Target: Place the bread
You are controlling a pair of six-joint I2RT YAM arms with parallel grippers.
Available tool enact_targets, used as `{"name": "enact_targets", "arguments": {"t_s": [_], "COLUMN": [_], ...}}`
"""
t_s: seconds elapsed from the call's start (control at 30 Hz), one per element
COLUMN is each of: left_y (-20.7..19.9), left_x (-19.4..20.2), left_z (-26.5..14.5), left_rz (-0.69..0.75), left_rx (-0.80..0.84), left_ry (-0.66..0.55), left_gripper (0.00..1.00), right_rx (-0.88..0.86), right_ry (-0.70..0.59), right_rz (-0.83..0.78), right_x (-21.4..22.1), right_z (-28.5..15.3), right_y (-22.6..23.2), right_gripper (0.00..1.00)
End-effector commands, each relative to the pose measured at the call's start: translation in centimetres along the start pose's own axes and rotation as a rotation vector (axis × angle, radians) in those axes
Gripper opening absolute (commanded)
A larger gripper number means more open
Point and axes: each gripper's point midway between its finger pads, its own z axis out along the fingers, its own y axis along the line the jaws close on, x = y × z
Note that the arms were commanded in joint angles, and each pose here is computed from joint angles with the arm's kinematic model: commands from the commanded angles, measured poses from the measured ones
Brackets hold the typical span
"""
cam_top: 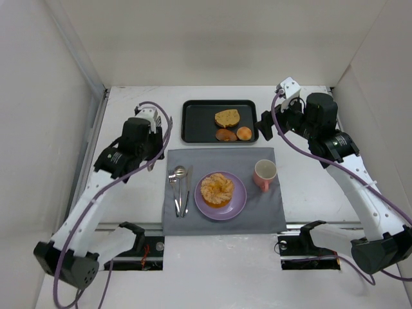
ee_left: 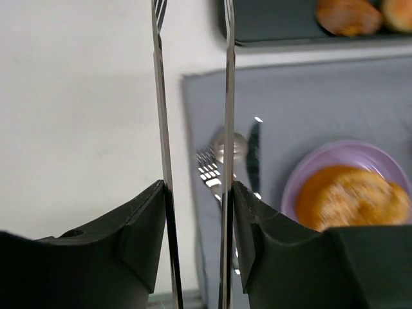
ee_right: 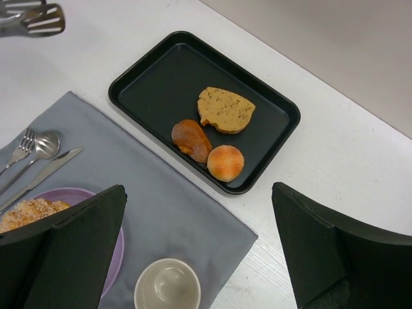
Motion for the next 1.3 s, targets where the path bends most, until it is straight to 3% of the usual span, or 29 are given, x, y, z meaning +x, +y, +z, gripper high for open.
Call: {"name": "enact_targets", "arguments": {"t_s": [0.0, 0.2, 0.33, 0.63, 0.77, 1.27], "left_y": [3.4, 7.8, 10.3, 12.4, 13.7, 15.7], "left_x": [-4.4, -6.2, -4.8, -2.4, -0.3, 3.0], "left_z": [2.2, 5.7, 8.2, 12.7, 14.9, 18.7], "left_rz": [0.018, 0.047, 0.035, -0.019, -0.020, -0.029], "left_rx": [-0.150, -0.223, -0.211, -0.104, -0.118, -0.178], "left_ry": [-0.141, -0.153, -0.120, -0.060, 0.017, 0.169], "left_gripper": [0.39, 0.39, 0.39, 0.39, 0.46, 0.52], "right_rx": [-0.012, -0.011, -0.020, -0.018, -0.016, -0.018], "right_ry": [-0.104, -0.113, -0.115, -0.123, -0.132, -0.123], "right_rz": [-0.037, -0.040, -0.040, -0.043, -0.046, -0.043], "right_x": [-2.7, -2.9, -3.0, -3.2, -3.4, -3.2], "right_z": [-1.0, -1.3, -1.3, -1.6, -1.9, -1.6], "right_y": [0.3, 0.3, 0.5, 0.5, 0.6, 0.5], "right_gripper": [1.00, 1.00, 1.00, 1.00, 1.00, 1.00]}}
